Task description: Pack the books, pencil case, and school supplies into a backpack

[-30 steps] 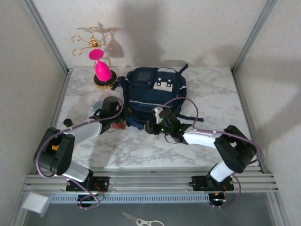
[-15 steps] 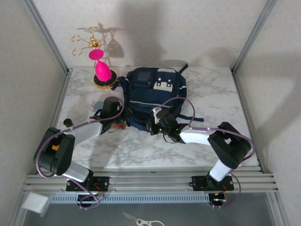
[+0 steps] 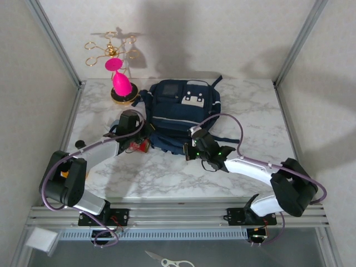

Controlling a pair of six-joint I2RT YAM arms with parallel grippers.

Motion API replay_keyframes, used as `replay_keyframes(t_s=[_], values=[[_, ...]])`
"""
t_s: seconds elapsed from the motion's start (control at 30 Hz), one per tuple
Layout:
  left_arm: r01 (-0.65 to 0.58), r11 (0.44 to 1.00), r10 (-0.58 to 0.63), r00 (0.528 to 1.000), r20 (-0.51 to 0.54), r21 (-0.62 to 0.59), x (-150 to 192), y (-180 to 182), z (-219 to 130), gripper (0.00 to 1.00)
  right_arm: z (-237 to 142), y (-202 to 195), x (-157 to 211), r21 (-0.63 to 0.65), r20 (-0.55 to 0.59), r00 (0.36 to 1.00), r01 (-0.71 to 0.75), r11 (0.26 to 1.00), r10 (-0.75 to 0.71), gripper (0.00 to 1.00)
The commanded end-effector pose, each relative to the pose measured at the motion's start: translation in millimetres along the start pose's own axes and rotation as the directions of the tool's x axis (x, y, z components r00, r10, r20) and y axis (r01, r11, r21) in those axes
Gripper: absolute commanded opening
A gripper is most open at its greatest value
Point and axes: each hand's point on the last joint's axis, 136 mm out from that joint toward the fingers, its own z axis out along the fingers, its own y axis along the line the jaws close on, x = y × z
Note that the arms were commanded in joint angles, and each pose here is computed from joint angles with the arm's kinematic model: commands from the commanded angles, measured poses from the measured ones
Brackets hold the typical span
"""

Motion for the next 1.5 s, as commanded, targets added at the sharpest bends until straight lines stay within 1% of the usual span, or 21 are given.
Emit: replay_keyframes(t_s=[0.0,0.07,0.1,0.13,0.17,0.2,0.3,0.37,0.47,0.6,0.67,0.73,0.9,0.93,0.97,1.0,1.03,1.1,1.2,1.3,1.47], values=[[-0.063,0.996,0.055,0.990,0.127,0.062,-38.2,-27.2,-13.7,0.00,-8.0,-16.1,21.3,0.074,-0.089,0.996,-0.004,0.997,0.010,0.00],[-0.084,0.993,0.074,0.991,0.110,0.083,-27.2,-35.9,-20.3,0.00,-5.6,-0.2,16.0,0.038,-0.095,0.995,0.024,0.999,-0.020,0.00],[-0.086,0.992,0.076,0.992,0.099,0.095,-21.5,-39.5,-24.6,0.12,-5.0,7.2,11.5,0.017,-0.089,0.996,0.026,1.000,-0.025,0.00],[-0.080,0.991,0.071,0.994,0.084,0.109,-14.8,-42.1,-29.1,0.31,-4.5,12.9,7.1,-0.005,-0.081,0.997,0.018,1.000,-0.019,0.00],[-0.067,0.991,0.059,0.995,0.076,0.112,-8.7,-41.8,-33.3,0.45,-4.7,19.1,3.6,-0.034,-0.073,0.997,0.015,0.999,-0.018,0.00],[-0.048,0.991,0.039,0.996,0.079,0.126,-1.7,-43.3,-41.4,0.53,-5.5,24.0,-0.3,-0.056,-0.066,0.998,0.012,0.998,-0.016,0.00],[0.027,0.985,-0.037,0.998,0.058,0.170,28.4,-47.5,-54.6,0.66,-5.3,27.2,-4.1,-0.061,-0.068,0.998,0.005,0.998,-0.009,0.00],[0.097,0.973,-0.100,0.995,0.002,0.211,50.7,-54.2,-53.5,0.67,-4.1,27.9,-4.3,-0.062,-0.069,0.998,0.006,0.998,-0.010,0.00],[0.196,0.954,-0.190,0.981,-0.051,0.228,77.5,-61.3,-46.2,0.64,-0.7,28.7,-1.5,-0.070,-0.080,0.997,0.004,0.998,-0.010,0.00],[0.313,0.928,-0.304,0.950,-0.074,0.201,100.2,-63.5,-29.0,0.47,1.9,26.2,0.1,-0.056,-0.083,0.997,-0.001,0.998,-0.004,0.00],[0.343,0.923,-0.333,0.939,-0.086,0.175,106.3,-63.5,-16.1,0.46,1.5,27.8,-0.8,-0.068,-0.074,0.997,-0.002,0.998,-0.003,0.00],[0.363,0.921,-0.354,0.931,-0.088,0.142,112.4,-59.2,-4.2,0.42,2.1,26.9,-0.9,-0.066,-0.069,0.998,-0.003,0.998,-0.001,0.00],[0.410,0.909,-0.408,0.912,-0.037,0.083,113.2,-48.2,21.0,0.37,4.0,28.8,-2.8,-0.071,-0.065,0.998,-0.002,0.997,-0.003,0.00],[0.422,0.903,-0.422,0.906,-0.011,0.076,109.9,-44.5,24.0,0.34,5.2,28.6,-2.0,-0.069,-0.069,0.998,-0.003,0.998,-0.002,0.00],[0.437,0.892,-0.440,0.898,0.000,0.113,105.2,-50.6,26.6,0.28,6.3,28.3,-1.3,-0.066,-0.076,0.997,-0.001,0.998,-0.004,0.00],[0.431,0.890,-0.437,0.900,0.001,0.150,102.3,-58.6,29.7,0.27,6.9,25.7,1.1,-0.052,-0.087,0.996,0.000,0.999,-0.004,0.00],[0.413,0.900,-0.419,0.908,0.012,0.140,100.4,-61.1,34.2,0.26,6.7,23.2,2.1,-0.039,-0.092,0.996,-0.002,0.999,-0.001,0.00],[0.380,0.923,-0.382,0.923,0.033,0.065,101.5,-55.6,42.5,0.16,4.4,20.0,2.0,-0.024,-0.089,0.996,-0.002,1.000,0.000,0.00],[0.383,0.922,-0.386,0.917,0.104,0.049,90.8,-43.3,35.1,0.00,-0.2,8.7,-0.5,0.036,-0.086,0.996,-0.019,0.999,0.022,0.00],[0.341,0.938,-0.346,0.914,0.211,0.061,65.8,-44.4,9.6,0.00,-7.8,-14.8,1.8,0.136,-0.095,0.992,-0.070,0.988,0.083,0.00],[0.293,0.956,-0.284,0.908,0.307,0.017,32.7,-30.3,-28.9,0.00,-33.1,-49.3,5.3,0.280,-0.087,0.989,-0.093,0.956,0.122,0.00]])
